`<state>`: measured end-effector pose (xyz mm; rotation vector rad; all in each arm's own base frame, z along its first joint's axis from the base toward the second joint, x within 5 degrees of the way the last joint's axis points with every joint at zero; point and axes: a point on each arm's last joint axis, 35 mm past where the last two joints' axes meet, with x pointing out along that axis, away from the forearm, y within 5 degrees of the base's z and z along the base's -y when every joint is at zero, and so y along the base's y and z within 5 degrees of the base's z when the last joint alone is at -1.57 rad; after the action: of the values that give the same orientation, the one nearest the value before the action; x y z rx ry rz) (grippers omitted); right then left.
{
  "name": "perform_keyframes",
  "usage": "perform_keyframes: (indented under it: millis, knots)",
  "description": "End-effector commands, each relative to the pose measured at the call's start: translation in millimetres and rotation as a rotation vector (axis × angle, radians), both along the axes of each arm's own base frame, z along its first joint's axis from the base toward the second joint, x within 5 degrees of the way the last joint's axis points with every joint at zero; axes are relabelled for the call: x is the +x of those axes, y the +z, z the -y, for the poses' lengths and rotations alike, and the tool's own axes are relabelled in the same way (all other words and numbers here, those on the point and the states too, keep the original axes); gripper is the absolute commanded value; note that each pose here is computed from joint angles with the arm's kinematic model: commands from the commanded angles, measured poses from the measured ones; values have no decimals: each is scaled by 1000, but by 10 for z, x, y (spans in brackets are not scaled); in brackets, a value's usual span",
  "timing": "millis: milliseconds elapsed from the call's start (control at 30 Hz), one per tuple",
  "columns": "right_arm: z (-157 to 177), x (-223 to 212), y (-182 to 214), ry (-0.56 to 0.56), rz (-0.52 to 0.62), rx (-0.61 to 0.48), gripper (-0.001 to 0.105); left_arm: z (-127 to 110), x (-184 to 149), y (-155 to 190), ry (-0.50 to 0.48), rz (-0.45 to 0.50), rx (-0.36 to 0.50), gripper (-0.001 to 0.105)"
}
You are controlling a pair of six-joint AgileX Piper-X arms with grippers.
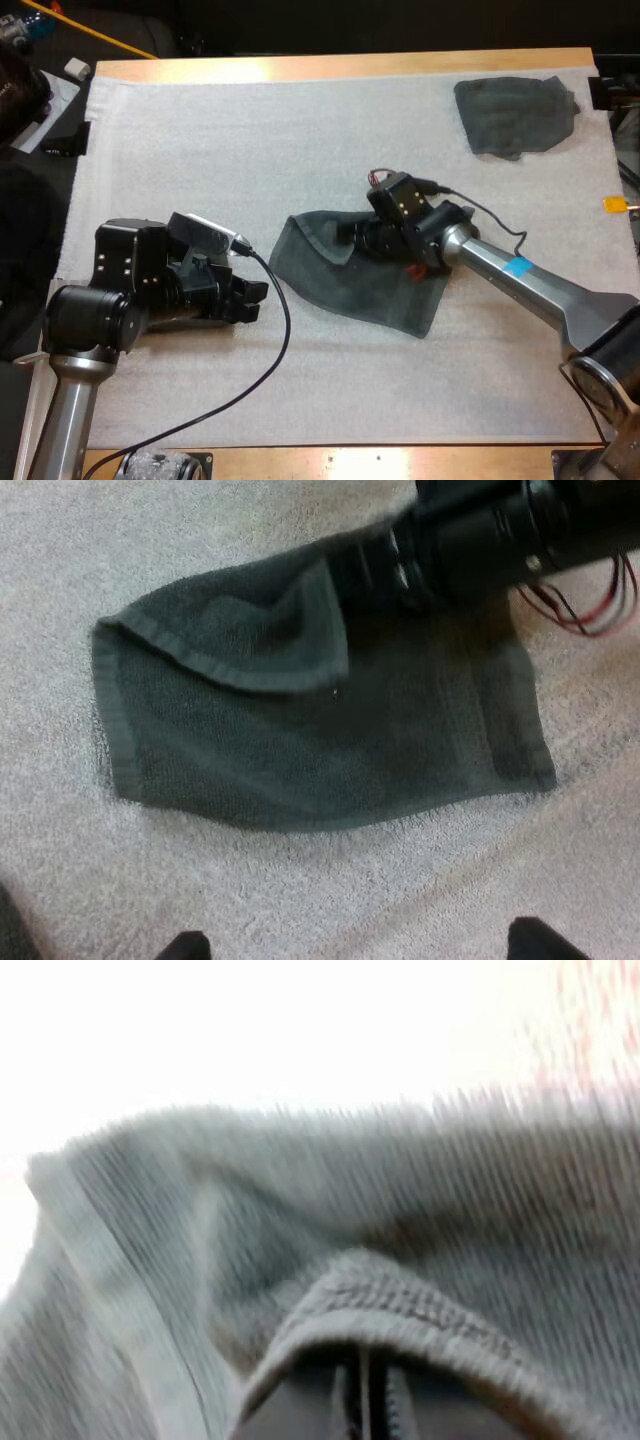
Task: Pick towel from pile, fold and stack
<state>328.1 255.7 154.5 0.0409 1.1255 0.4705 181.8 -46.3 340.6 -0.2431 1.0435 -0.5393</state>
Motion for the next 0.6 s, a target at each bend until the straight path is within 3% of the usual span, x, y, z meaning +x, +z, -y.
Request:
perform_keyframes:
  millis: [0, 233, 400, 567]
  knots:
    - [-59, 189, 147, -63, 108, 17, 0, 5, -7, 8, -6, -3, -5, 58]
    - [-3, 492, 498, -152, 282, 25, 0, 7, -8, 5, -10, -6, -5, 58]
    - [128, 727, 635, -312, 371, 33, 0, 6, -19, 7, -9, -12, -10, 58]
    - [186, 782, 771, -279, 386, 50, 0, 5, -21, 4, -10, -14, -11, 58]
